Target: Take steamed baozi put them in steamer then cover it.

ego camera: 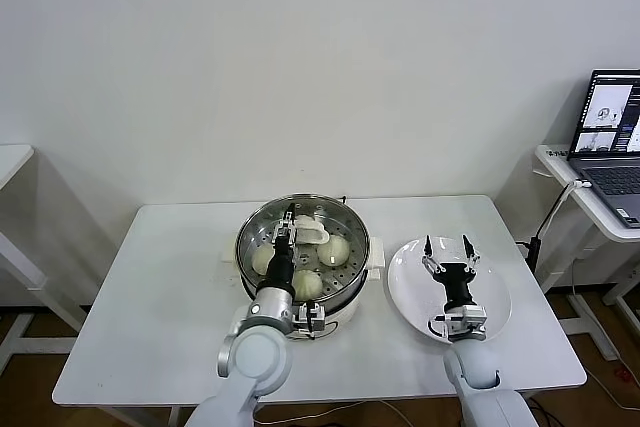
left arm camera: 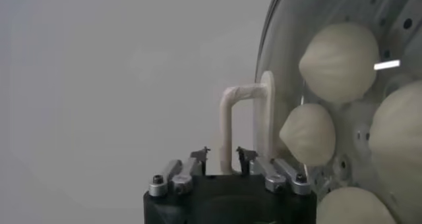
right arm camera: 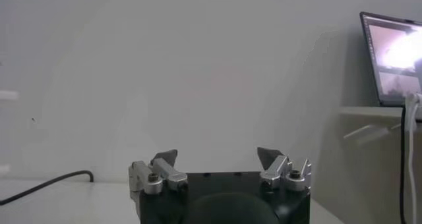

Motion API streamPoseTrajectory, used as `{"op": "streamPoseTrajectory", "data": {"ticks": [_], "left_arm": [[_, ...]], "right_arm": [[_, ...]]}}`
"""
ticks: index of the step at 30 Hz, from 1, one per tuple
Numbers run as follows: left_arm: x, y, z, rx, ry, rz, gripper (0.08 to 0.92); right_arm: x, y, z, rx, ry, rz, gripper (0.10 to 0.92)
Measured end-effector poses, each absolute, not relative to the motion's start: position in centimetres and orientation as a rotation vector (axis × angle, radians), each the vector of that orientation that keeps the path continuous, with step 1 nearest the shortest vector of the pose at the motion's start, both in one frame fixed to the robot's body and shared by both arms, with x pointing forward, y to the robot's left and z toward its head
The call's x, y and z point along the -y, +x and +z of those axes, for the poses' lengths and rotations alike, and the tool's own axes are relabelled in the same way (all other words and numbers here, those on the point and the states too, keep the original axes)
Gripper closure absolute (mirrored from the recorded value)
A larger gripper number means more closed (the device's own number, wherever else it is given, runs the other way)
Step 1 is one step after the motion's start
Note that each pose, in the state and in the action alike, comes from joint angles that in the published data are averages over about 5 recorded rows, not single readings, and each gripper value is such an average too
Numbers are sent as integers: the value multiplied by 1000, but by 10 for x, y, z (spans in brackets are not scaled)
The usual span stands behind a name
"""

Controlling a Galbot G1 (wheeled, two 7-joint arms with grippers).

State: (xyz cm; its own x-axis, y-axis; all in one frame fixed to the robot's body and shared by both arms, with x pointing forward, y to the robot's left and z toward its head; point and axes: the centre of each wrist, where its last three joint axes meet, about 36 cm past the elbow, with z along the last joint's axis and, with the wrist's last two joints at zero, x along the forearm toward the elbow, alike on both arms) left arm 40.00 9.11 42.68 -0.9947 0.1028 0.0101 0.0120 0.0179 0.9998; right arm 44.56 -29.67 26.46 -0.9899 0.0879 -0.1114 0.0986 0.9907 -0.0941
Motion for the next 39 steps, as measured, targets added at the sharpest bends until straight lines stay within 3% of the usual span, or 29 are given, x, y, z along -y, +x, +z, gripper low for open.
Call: {"op": "streamPoseTrajectory", "data": {"ticks": [10, 19, 24, 30, 39], "left_arm": [[-106, 373, 448, -2236, 167, 2074, 203], [-151, 341, 476, -2355, 206, 1898, 177], [-191, 340, 481, -2514, 165, 1673, 177], [-247, 351, 465, -2709, 107, 1311, 177], [-311, 351, 412, -2902, 81, 858, 177]], "right_arm": [[297, 446, 268, -3024, 138, -155, 200], [297, 439, 277, -3073, 163, -142, 200], [300, 430, 286, -3093, 166, -96, 200], [300, 417, 292, -3107, 165, -33, 200], [298, 396, 294, -3128, 150, 18, 200]]}}
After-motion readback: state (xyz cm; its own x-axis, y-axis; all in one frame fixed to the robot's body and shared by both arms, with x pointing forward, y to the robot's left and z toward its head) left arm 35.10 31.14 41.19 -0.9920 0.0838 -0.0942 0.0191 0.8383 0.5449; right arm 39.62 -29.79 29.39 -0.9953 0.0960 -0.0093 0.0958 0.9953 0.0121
